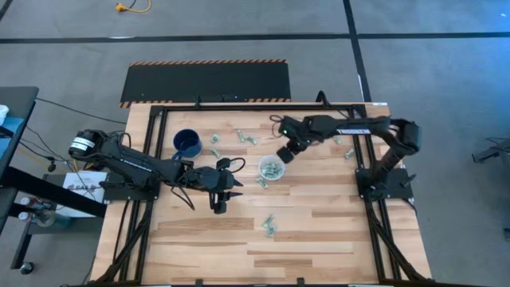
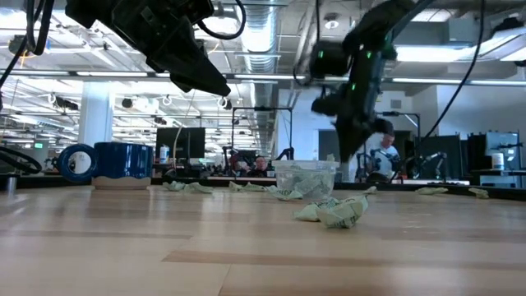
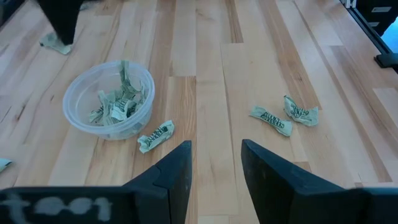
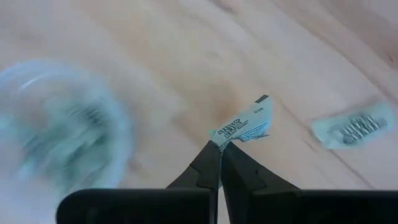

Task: Pick and place items into bin
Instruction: Put the gray stevia packet into the transparent bin

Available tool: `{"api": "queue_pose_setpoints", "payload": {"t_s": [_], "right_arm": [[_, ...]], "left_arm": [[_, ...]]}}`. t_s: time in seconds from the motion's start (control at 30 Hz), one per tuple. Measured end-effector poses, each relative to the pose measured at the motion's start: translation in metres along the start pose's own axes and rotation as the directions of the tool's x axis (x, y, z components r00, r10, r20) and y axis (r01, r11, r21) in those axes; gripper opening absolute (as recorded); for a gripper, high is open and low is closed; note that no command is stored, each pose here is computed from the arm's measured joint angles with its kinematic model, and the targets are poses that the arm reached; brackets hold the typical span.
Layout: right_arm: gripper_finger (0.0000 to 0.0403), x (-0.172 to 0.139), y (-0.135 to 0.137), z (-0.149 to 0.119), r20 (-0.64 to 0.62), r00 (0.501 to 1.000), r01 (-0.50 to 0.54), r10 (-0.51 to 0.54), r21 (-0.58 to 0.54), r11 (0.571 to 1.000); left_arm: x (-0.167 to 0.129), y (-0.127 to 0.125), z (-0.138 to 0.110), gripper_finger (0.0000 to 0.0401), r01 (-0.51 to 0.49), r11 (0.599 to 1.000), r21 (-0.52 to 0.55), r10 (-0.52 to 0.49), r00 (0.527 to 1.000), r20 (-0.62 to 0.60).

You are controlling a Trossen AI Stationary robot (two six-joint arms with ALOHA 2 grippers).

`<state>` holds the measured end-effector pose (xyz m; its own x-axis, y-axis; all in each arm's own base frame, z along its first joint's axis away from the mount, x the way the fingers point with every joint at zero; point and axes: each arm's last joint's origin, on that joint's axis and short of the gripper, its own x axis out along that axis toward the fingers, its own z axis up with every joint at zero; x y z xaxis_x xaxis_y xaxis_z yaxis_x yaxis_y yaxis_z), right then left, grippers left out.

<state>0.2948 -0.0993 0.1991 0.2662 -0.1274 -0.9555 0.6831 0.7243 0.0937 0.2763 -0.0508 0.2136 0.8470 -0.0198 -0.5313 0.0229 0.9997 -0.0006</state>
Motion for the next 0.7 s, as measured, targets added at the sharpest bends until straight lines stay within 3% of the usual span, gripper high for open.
{"api": "queue_pose_setpoints", "payload": {"t_s": [0.13,0.33,0.47,0.7], "right_arm": [[0.0001,-0.027,0.034,-0.016,0.092,0.992,-0.055,0.085,-0.294,0.954],[0.0001,-0.04,0.083,-0.04,0.16,0.959,-0.094,0.235,-0.601,0.793],[0.0001,-0.036,0.103,-0.05,0.159,0.948,-0.093,0.276,-0.688,0.72],[0.0014,-0.019,0.107,-0.054,0.154,0.969,-0.038,0.194,-0.682,0.731]], "left_arm": [[0.0,0.0,0.0,0.013,0.0,1.0,0.0,0.0,1.0,0.0],[0.0,0.0,0.0,0.013,0.0,1.0,0.0,0.0,1.0,-0.001],[0.0,0.0,0.0,0.013,0.0,1.0,0.0,0.0,1.0,-0.001],[0.004,0.0,-0.002,0.013,-0.001,1.0,0.001,0.001,1.0,-0.007]]}}
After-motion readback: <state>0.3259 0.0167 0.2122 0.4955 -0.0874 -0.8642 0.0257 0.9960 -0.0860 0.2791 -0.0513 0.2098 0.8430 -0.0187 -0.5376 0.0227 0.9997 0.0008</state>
